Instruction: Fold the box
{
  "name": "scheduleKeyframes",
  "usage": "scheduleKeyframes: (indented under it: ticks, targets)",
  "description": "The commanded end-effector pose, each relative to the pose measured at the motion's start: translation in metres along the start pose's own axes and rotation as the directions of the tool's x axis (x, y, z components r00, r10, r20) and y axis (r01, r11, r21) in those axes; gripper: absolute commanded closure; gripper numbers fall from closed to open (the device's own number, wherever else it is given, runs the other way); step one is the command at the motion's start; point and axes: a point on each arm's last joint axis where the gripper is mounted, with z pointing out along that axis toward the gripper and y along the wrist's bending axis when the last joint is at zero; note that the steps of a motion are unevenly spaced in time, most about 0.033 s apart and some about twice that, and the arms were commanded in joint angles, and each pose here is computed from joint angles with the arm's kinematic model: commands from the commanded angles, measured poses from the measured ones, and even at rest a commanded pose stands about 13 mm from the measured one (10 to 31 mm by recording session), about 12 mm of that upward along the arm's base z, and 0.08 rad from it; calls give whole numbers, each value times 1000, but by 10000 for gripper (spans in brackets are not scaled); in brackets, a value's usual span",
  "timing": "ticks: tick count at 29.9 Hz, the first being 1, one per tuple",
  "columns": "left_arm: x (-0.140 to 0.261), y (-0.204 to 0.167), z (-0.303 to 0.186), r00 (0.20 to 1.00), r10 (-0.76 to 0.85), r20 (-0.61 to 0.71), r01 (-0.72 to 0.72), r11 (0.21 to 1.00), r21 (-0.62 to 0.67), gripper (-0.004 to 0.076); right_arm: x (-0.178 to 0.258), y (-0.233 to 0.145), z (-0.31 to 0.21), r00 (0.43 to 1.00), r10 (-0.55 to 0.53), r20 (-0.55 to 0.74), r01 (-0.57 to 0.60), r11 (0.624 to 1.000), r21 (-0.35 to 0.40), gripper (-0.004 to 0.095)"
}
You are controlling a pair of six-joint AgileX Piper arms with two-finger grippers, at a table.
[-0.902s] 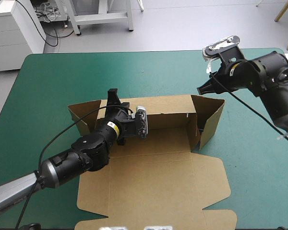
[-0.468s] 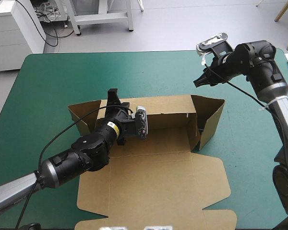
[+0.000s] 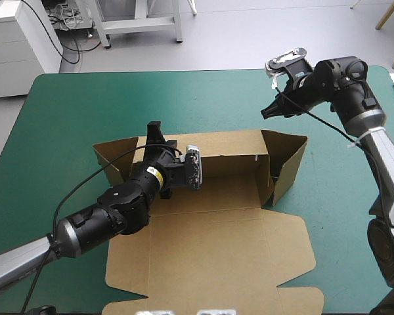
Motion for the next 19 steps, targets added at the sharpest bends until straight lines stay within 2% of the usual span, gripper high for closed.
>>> scheduleKeyframes:
  ticks: [1, 4, 7, 12, 16, 19]
  targets:
    - [-2, 10, -8, 998, -37, 41, 38, 999, -21, 731, -8, -3, -31, 995, -6, 99, 3, 1000, 29, 502]
    - [-3, 10, -8, 999, -34, 42, 35, 999, -24, 731, -8, -3, -31, 995, -6, 99, 3, 1000, 29, 431]
    - [-3, 9, -8, 998, -33, 44, 34, 999, -22, 731, -6, -3, -29, 997, -6, 78, 4, 1000, 23, 433]
    - [-4, 9, -8, 998, -33, 53, 34, 999, -22, 731, 0, -1, -6, 1000, 6, -30, -6, 1000, -18, 434]
    - [-4, 10, -8, 998, -33, 54, 34, 999, -22, 731, 1, 7, 5, 999, 37, -36, -41, 993, -112, 434]
    - [-4, 10, -8, 998, -33, 54, 34, 999, -22, 731, 3, 7, 8, 998, 33, -47, -38, 993, -115, 438]
